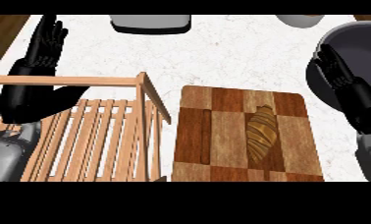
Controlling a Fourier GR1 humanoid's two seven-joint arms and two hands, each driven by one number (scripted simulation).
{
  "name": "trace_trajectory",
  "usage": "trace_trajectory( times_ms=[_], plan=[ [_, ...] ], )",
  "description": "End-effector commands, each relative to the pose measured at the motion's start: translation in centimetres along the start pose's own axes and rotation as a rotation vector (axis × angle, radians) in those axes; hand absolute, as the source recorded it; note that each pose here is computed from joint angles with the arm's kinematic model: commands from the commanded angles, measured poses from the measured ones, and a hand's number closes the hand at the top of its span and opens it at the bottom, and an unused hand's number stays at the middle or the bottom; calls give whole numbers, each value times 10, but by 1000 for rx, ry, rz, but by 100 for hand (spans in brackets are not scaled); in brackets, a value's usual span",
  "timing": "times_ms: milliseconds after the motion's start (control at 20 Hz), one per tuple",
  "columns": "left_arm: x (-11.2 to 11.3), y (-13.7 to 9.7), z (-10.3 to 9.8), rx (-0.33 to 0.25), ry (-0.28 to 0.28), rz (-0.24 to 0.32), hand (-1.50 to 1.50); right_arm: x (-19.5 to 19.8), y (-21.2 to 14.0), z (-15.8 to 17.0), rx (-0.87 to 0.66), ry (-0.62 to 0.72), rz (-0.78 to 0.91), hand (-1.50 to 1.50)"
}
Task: Pick the croissant from the cutting board and place it in the pot
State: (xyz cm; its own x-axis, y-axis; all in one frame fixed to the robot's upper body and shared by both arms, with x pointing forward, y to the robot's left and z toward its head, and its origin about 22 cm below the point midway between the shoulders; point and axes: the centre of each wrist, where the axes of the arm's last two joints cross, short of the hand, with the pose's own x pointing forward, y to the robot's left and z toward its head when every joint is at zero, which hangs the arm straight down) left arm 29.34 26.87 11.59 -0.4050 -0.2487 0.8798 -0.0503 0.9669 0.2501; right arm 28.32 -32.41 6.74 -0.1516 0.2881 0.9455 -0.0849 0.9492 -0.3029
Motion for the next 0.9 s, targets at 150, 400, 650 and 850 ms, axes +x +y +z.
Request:
trace_trajectory(
  times_ms=[150, 400, 650, 850],
  plan=[
    [4, 17, 13, 90, 117, 112, 0, 35, -18, -30, 251, -250, -211, 150],
    [1, -2, 34, 124, 248, 198, 0, 32, -103, -6, 45, -238, 181, -150],
    [-5, 11, 30, 125, 255, 188, 0, 9, -94, 11, 291, -442, 208, -150],
    [-8, 6, 25, 132, 246, 215, 0, 3, -101, 19, 373, -466, 328, -150]
  ],
)
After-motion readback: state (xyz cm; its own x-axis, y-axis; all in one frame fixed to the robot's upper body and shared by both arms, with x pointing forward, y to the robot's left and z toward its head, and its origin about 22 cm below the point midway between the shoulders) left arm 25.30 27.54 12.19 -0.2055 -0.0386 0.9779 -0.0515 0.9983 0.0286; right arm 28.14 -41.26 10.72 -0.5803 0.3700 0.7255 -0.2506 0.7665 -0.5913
